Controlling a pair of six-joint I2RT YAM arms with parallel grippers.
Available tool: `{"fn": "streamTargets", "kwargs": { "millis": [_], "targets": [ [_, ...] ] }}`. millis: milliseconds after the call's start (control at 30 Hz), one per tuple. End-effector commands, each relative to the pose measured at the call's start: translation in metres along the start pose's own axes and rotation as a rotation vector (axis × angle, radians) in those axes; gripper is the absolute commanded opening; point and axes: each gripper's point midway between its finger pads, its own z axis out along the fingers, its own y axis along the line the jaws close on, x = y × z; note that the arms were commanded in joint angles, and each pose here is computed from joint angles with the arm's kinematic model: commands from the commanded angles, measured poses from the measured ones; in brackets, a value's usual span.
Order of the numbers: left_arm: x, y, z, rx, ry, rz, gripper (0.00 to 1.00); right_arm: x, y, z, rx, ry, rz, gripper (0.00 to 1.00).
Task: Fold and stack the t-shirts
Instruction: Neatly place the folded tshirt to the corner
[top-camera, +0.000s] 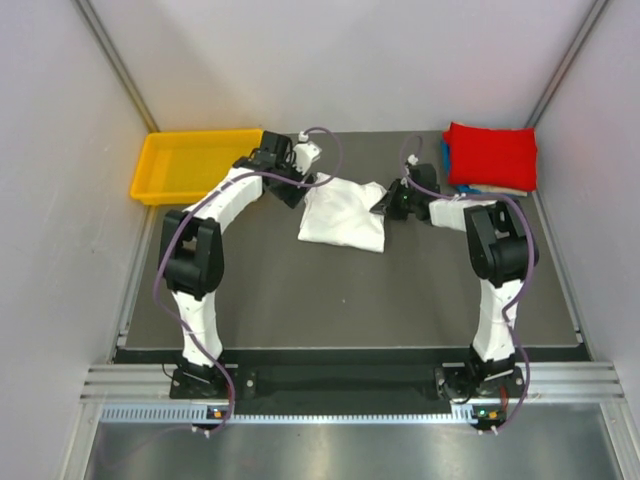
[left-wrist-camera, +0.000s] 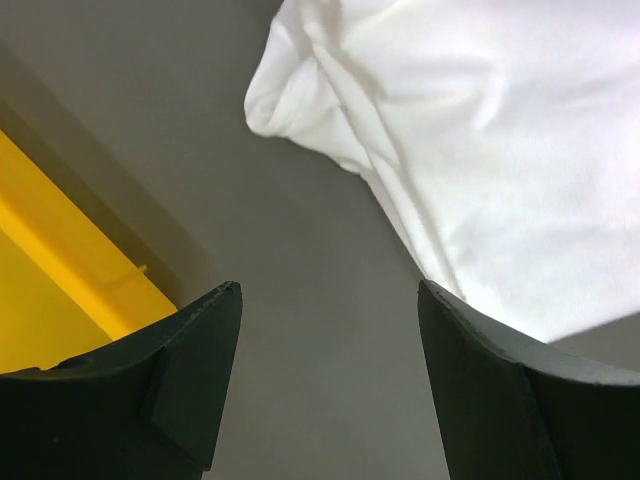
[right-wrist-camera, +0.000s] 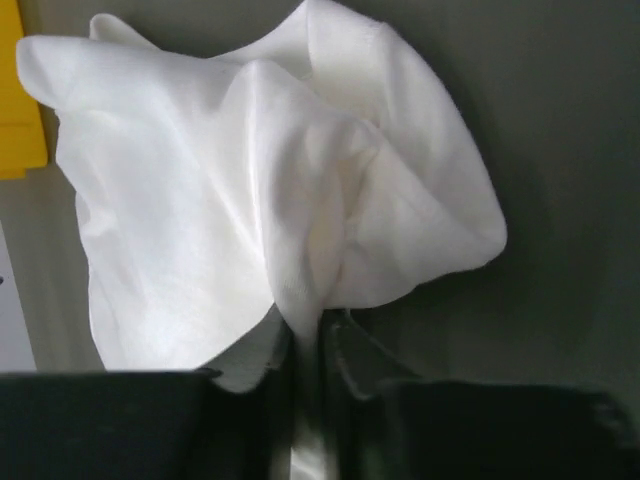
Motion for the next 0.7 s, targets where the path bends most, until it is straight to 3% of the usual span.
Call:
{"fn": "streamTargets", "kwargs": {
  "millis": [0,33,133,167,200,233,300,500,533,667],
  "targets": [
    [-0.011,0.009,-0.033,0.022,-0.079,-0.059,0.75,-0.018,0.022,-0.001,-0.078,-0.019,-0.023,0.05],
    [-0.005,0.008,-0.036,0.029,-0.063,-0.066,0.75,-0.033,0.027,-0.006,-0.082,-0.044,-0.044,0.0],
    [0.011,0.006,-0.046,0.039,-0.029,-0.076,0.75,-0.074,0.031,-0.023,-0.055,-0.058,-0.176,0.0],
    [0.013,0.008,-0.051,0.034,-0.033,-0.072,0.75,-0.07,0.011,-0.025,0.005,0.009,-0.232,0.0],
    [0.016,0.008,-0.052,0.031,-0.027,-0.071,0.75,-0.078,0.007,-0.029,0.034,0.022,-0.265,0.0],
    [0.024,0.005,-0.05,0.032,-0.01,-0.074,0.75,-0.113,0.016,-0.037,0.076,-0.039,-0.32,0.0],
    [0.029,0.007,-0.052,0.017,0.0,-0.067,0.75,-0.121,-0.014,-0.043,0.19,0.017,-0.366,0.0],
    [0.034,0.013,-0.053,-0.004,0.019,-0.07,0.74,-0.212,-0.054,-0.074,0.362,-0.116,-0.391,0.0],
    [0.032,0.014,-0.053,-0.012,0.018,-0.066,0.74,-0.237,-0.042,-0.086,0.357,-0.18,-0.418,0.0],
    [0.033,0.017,-0.051,-0.02,0.028,-0.072,0.73,-0.27,-0.038,-0.113,0.407,-0.239,-0.478,0.0]
  ]
}}
